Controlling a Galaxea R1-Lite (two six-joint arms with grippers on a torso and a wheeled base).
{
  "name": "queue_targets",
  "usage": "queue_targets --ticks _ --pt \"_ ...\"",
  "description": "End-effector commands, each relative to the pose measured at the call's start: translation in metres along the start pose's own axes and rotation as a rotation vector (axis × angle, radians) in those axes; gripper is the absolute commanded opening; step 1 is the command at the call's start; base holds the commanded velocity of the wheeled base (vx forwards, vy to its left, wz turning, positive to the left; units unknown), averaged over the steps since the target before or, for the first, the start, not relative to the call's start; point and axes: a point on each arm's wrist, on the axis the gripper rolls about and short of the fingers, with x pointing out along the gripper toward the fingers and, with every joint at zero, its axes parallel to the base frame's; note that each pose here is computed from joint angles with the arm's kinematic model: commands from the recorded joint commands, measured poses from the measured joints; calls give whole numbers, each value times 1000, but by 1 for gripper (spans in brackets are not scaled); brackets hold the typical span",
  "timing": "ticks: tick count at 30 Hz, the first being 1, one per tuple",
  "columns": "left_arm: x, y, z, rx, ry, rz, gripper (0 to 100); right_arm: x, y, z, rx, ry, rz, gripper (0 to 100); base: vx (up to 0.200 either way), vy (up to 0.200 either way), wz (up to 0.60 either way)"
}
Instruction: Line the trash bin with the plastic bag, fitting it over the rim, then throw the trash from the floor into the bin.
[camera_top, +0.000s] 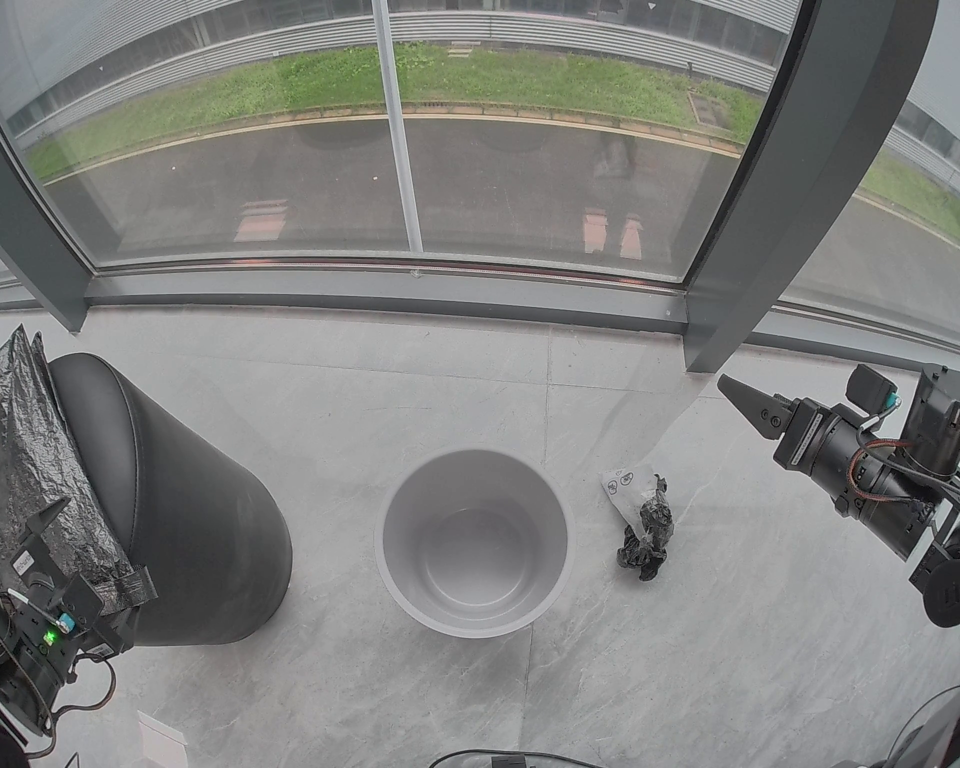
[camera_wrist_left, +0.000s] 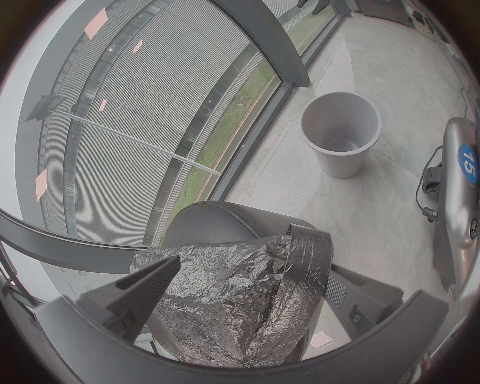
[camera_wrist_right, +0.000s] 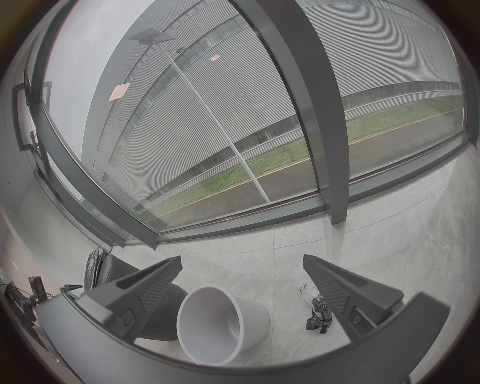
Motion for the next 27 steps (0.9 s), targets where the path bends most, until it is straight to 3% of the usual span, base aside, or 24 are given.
queue_targets --ticks 1,27 --pt "-4 2 0 -5 -12 21 100 0 0 0 -1 -1 1 100 0 0 0" --pt "0 17 7 -27 32 105 100 0 0 0 -1 1 2 100 0 0 0"
